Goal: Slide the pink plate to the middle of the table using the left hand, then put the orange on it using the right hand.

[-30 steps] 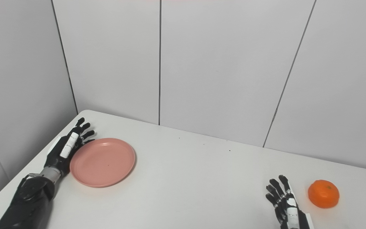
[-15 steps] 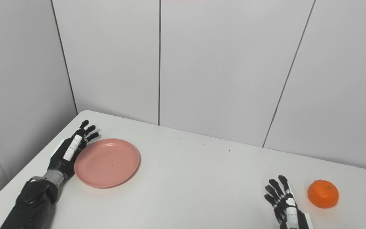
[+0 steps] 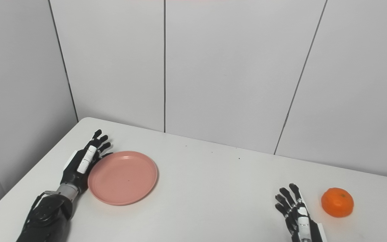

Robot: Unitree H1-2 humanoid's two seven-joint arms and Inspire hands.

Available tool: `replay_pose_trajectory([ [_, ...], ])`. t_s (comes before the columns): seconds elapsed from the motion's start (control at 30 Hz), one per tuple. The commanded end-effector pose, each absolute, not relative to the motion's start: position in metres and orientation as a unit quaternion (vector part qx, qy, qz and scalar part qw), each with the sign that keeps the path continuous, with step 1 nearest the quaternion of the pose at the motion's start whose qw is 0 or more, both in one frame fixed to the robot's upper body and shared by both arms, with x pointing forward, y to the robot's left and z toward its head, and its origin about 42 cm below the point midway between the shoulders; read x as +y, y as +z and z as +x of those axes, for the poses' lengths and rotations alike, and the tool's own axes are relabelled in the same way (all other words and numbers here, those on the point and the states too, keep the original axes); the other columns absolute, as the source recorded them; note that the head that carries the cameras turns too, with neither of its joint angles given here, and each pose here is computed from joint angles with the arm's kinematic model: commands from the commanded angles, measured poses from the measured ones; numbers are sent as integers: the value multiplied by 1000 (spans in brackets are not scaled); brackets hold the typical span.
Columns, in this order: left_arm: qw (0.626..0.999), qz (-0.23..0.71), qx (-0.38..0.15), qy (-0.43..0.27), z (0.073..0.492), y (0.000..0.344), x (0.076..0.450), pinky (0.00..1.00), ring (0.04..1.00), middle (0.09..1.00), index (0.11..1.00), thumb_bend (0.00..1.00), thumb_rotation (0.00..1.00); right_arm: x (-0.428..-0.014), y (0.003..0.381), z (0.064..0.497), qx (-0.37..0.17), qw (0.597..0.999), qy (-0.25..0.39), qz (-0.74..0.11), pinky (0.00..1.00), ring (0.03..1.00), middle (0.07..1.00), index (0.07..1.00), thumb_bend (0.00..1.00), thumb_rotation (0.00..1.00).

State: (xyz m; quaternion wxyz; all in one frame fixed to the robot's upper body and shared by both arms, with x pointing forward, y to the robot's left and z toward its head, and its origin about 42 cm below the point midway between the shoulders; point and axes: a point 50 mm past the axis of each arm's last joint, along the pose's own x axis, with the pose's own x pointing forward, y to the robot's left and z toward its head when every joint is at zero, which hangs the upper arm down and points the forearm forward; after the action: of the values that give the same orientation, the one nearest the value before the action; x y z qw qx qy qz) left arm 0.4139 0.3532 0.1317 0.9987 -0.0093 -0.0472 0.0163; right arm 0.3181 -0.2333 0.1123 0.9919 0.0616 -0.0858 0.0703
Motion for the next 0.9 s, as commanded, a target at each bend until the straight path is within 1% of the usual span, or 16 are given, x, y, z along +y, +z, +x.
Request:
replay_pose_trajectory([
  [0.0, 999, -18, -38, 5, 415, 124, 334, 838, 958, 993, 1000, 1000, 825, -223, 71, 291, -9, 994, 64, 85, 888, 880, 901, 953, 817, 1000],
  [0.13, 999, -23, -38, 13, 414, 125, 328, 856, 954, 991, 1000, 1000, 824, -222, 73, 291, -12, 994, 66, 86, 880, 877, 904, 956, 811, 1000],
  [0.33, 999, -15, -28, 40, 412, 128, 318, 822, 937, 981, 1000, 1000, 835, -221, 73, 291, -12, 994, 68, 85, 882, 882, 911, 960, 804, 1000],
  [0.47, 998, -19, -24, 48, 412, 129, 313, 833, 935, 976, 1000, 1000, 833, -220, 74, 290, -13, 994, 69, 82, 881, 881, 910, 960, 804, 1000],
  [0.67, 999, -25, -20, 39, 411, 132, 304, 815, 940, 981, 1000, 1000, 832, -220, 74, 290, -13, 994, 71, 81, 876, 879, 909, 956, 808, 1000],
  [0.87, 999, -26, -23, 24, 408, 134, 292, 811, 933, 962, 1000, 1000, 832, -220, 75, 290, -11, 994, 70, 82, 869, 873, 902, 950, 809, 1000],
])
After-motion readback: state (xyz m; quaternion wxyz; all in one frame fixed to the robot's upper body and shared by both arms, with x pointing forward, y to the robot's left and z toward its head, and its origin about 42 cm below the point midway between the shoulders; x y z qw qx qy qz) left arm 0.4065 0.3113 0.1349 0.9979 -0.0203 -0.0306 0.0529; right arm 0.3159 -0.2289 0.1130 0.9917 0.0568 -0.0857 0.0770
